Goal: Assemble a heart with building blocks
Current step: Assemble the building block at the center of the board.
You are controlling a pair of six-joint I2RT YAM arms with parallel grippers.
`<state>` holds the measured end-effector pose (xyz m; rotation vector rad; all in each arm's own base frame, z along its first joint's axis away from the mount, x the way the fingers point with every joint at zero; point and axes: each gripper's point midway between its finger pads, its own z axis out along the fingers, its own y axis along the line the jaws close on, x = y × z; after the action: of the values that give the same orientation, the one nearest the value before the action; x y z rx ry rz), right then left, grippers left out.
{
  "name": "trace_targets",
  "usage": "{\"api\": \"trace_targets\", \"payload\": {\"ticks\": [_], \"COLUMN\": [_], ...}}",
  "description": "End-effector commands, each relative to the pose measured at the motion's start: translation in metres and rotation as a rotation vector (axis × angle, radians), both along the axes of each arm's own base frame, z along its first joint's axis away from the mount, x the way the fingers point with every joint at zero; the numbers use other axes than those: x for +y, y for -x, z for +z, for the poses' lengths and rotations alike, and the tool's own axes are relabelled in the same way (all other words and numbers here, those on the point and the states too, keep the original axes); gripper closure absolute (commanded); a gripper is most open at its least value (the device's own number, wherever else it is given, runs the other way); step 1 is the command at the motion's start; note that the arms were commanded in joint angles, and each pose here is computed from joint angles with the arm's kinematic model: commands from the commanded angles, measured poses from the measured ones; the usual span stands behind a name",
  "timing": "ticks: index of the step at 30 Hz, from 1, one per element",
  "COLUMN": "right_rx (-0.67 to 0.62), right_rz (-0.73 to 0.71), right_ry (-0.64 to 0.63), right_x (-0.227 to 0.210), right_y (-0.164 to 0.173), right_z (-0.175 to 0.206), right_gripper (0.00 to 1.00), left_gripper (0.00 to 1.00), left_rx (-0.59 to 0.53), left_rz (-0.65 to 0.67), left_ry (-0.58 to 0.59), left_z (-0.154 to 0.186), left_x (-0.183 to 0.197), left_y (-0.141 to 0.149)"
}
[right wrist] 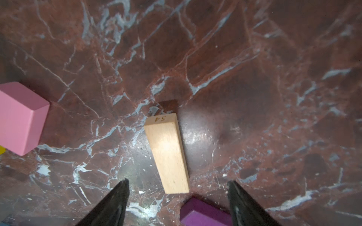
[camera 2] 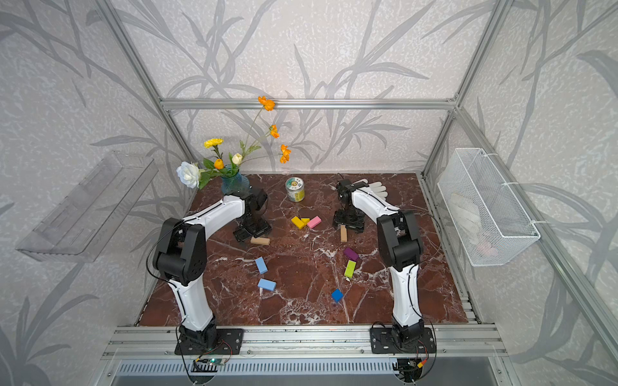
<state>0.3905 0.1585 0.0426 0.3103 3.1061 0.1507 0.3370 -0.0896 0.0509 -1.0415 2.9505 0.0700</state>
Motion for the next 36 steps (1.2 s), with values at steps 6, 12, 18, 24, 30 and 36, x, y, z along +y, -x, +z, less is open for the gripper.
{"api": "trace_targets", "payload": {"ticks": [6, 12, 18, 24, 30, 36], "right_rx": [-0.014, -0.017, -0.026, 0.040, 0.041, -0.045], "right_rz": [0.050, 0.044, 0.054, 0.074, 0.099, 0.316], "right_ry": [0.010, -0.001, -0.027, 0.019, 0.019, 0.056], "right_x": [0.001, 0.005, 0.012, 0.009, 0.011, 0.017], "right_y": [-0.002, -0.007, -0.016, -0.015, 0.001, -0.007], "right_z": [-0.005, -0.008, -0.016, -0.027, -0.027, -0.016], "right_gripper": [0.23, 0.24, 0.29, 0.57, 0.91, 1.00], "left_gripper": [0.17, 0.18, 0.20, 0.35, 0.66, 0.74], "left_rx": [-0.013, -0.021, 0.005, 0.061, 0.109, 0.126], "left_rz": [0.086, 0.113, 0.157, 0.135, 0.053, -0.185], "left_ry": [0.025, 0.027, 0.017, -0.002, -0.020, -0.086], "left_z": [-0.017, -0.024, -0.045, -0.061, -0.073, -0.057], "left_x": [-0.005, -0.006, -0.004, -0.003, -0.001, 0.011], "left_y": [-0.007, -0.019, -0.016, -0.009, 0.007, 0.002]}}
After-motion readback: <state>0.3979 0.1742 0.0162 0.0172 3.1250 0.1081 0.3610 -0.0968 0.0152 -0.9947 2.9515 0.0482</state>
